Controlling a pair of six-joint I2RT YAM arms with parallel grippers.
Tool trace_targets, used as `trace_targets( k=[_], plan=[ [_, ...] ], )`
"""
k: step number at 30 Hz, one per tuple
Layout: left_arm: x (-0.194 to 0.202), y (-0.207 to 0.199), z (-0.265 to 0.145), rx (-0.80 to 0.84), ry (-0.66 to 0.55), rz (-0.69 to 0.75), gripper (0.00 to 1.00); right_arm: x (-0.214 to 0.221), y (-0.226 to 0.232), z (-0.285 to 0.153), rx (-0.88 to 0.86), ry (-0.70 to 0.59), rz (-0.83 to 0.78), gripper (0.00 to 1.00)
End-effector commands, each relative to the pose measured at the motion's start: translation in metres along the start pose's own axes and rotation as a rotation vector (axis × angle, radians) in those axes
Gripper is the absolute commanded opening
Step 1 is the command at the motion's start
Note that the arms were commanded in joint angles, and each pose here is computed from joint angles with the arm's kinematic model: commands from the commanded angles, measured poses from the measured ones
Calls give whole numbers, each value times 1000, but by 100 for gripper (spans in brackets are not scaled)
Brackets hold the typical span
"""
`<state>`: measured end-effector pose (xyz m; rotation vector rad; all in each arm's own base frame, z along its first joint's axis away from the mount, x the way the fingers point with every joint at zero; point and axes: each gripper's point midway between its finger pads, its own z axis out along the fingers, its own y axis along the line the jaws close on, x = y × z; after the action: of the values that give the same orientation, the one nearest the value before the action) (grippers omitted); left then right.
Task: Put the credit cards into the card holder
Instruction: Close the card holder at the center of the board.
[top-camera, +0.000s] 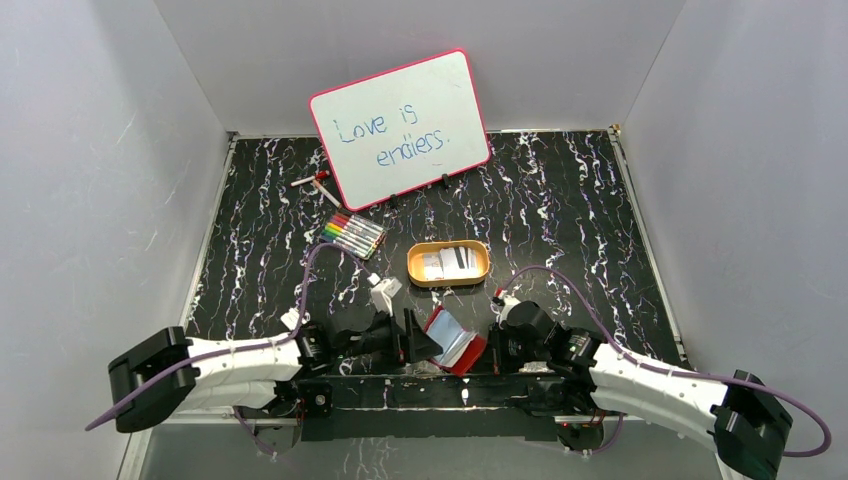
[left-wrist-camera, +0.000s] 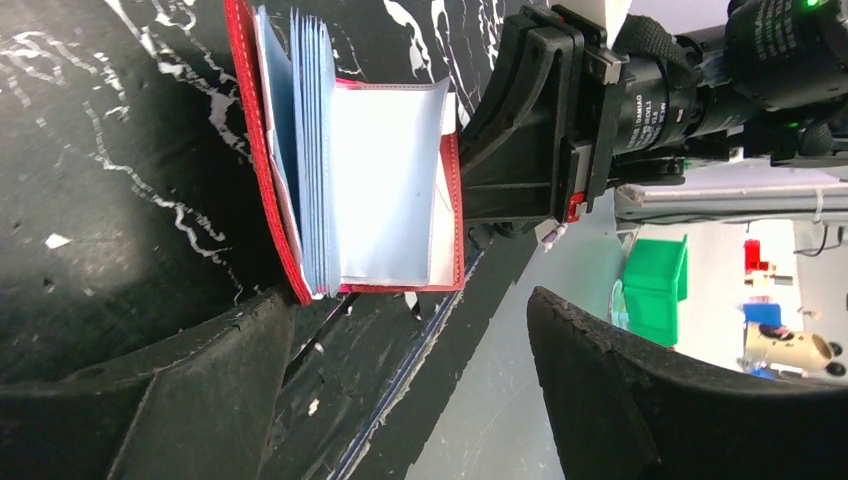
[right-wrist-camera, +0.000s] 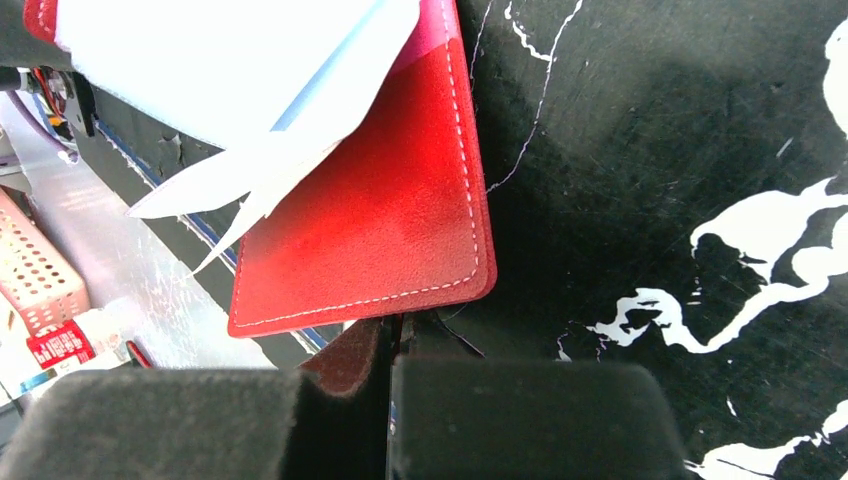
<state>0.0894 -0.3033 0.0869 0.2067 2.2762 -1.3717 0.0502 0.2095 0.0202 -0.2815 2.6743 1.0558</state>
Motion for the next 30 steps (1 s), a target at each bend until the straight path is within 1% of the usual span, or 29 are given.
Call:
trace_targets(
  k=[1,5,10,14,17,20,24,30],
  plan=[
    [-11,-39,12,138,7,101,84,-3,1,0,-1,-21,8,0],
    [-5,-51,22,172,71,157,84,-2,-1,-1,1,-25,12,0],
    [-3,-59,31,195,92,253,85,-1,-3,-2,1,-27,15,0],
    [-7,-49,41,120,99,311,85,-2,-4,-3,9,-37,18,0],
    [-12,-38,48,42,114,362,82,-4,-5,-5,18,-47,20,0],
    [-11,-30,52,-2,141,411,81,-8,-2,-7,14,-63,27,0],
    [-6,-31,52,31,159,425,79,-16,4,-13,16,-97,53,0],
    [10,-39,53,120,210,390,77,-32,12,-24,30,-173,126,0]
  ],
)
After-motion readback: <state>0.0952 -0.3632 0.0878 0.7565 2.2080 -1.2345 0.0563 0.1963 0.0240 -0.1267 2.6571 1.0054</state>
